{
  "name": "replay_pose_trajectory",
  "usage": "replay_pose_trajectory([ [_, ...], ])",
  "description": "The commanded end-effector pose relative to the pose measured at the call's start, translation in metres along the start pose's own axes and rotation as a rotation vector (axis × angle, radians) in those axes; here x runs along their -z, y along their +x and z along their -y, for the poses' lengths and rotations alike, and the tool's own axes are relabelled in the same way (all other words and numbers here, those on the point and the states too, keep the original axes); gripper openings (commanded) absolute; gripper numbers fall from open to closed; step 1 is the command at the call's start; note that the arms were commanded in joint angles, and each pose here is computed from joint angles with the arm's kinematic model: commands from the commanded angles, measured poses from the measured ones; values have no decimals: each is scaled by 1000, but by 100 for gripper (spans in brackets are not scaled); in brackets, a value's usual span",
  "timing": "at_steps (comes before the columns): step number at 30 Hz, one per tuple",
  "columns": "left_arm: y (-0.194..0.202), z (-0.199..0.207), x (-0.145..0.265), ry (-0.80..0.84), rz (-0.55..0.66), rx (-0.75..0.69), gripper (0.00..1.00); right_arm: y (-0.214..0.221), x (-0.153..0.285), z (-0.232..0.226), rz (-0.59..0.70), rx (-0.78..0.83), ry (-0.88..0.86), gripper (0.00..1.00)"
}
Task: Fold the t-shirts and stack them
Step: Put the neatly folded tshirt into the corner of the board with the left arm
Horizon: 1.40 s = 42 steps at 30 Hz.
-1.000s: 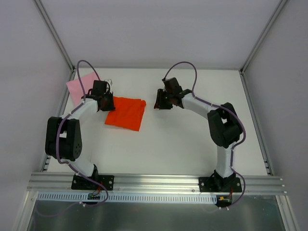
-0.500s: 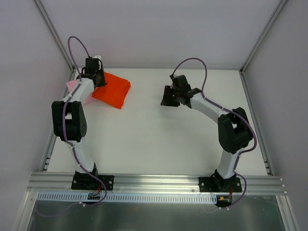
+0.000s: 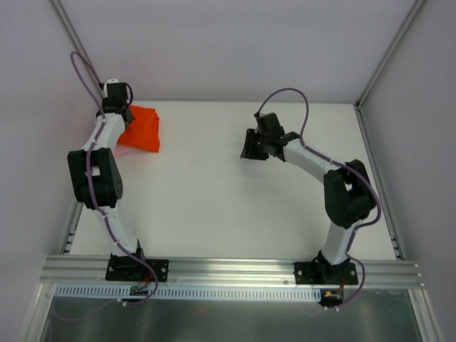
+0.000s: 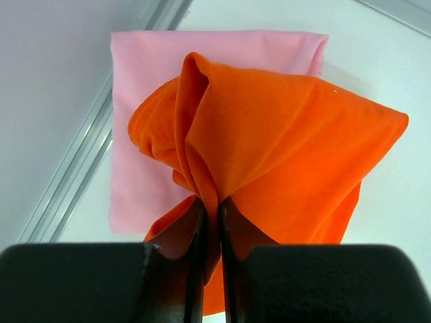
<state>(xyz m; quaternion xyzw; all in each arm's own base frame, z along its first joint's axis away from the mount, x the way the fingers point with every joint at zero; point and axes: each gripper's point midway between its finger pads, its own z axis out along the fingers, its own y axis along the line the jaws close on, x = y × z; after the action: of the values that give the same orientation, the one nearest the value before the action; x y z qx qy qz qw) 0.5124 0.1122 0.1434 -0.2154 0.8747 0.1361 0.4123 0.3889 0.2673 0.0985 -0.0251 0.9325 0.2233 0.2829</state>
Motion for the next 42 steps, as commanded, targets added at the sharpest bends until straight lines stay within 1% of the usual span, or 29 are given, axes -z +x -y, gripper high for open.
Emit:
replay_pose_trajectory([
  [1, -49, -29, 7, -119, 144, 124, 0, -8, 8, -7, 31, -8, -26, 39],
  [6, -26, -56, -2, -189, 89, 182, 0, -6, 7, -8, 23, 0, -30, 39],
  [7, -23, -60, -2, -198, 82, 203, 3, -6, 7, -8, 21, -1, -32, 39],
  [8, -18, -65, -3, -211, 71, 212, 10, -5, 7, -8, 17, -1, -32, 39],
  [9, -14, -69, -3, -222, 57, 215, 20, -4, 7, -9, 14, 2, -38, 39],
  [10, -13, -71, -4, -224, 55, 220, 47, -4, 7, -10, 12, 2, -41, 39],
  [11, -8, -72, -4, -226, 46, 213, 65, -3, 7, -9, 10, 3, -42, 40],
  [12, -7, -72, -5, -224, 42, 212, 76, -4, 8, -10, 10, 4, -44, 41],
  [14, -2, -72, -2, -223, 34, 215, 83, -4, 9, -10, 8, 7, -48, 41],
  [16, -5, -75, 6, -227, 47, 238, 97, -5, 11, -12, 11, 13, -59, 41],
  [17, -3, -77, 9, -242, 50, 243, 99, -4, 12, -14, 10, 16, -64, 41],
  [21, -10, -86, 27, -268, 75, 280, 99, -3, 18, -19, 17, 22, -92, 42],
  [22, -15, -86, 34, -254, 89, 295, 99, -1, 20, -19, 14, 24, -98, 42],
  [23, -12, -84, 37, -237, 85, 297, 99, -3, 24, -21, 21, 27, -107, 42],
  [25, -16, -70, 51, -137, 90, 321, 99, -3, 30, -25, 28, 34, -133, 47],
  [26, -8, -65, 52, -102, 80, 323, 99, -4, 37, -27, 39, 48, -144, 48],
  [27, -15, -51, 66, 4, 92, 326, 99, -5, 42, -30, 47, 65, -161, 53],
  [28, -13, -44, 72, 55, 92, 329, 99, -6, 47, -32, 56, 68, -173, 57],
  [29, -4, -37, 75, 97, 73, 324, 99, -5, 51, -33, 63, 89, -180, 61],
  [30, -3, -23, 90, 196, 69, 322, 99, -11, 64, -37, 96, 105, -194, 70],
  [31, -2, -18, 97, 233, 67, 315, 99, -13, 71, -37, 112, 131, -193, 76],
  [32, 3, -12, 105, 256, 51, 296, 99, -19, 86, -39, 146, 152, -194, 85],
  [33, 3, -5, 120, 277, 62, 261, 99, -23, 94, -40, 167, 170, -192, 90],
  [35, 14, 2, 133, 294, 52, 223, 99, -29, 110, -34, 201, 209, -147, 99],
  [36, 14, 9, 148, 320, 69, 201, 99, -35, 126, -35, 241, 224, -141, 97],
  [38, 28, 15, 156, 341, 56, 187, 99, -37, 141, -27, 270, 250, -95, 97],
  [39, 29, 24, 171, 379, 73, 174, 99, -41, 158, -28, 312, 251, -94, 96],
  [40, 40, 26, 175, 385, 62, 164, 99, -43, 166, -25, 333, 247, -79, 97],
  [42, 42, 28, 194, 417, 93, 163, 99, -44, 181, -15, 365, 267, -24, 96],
])
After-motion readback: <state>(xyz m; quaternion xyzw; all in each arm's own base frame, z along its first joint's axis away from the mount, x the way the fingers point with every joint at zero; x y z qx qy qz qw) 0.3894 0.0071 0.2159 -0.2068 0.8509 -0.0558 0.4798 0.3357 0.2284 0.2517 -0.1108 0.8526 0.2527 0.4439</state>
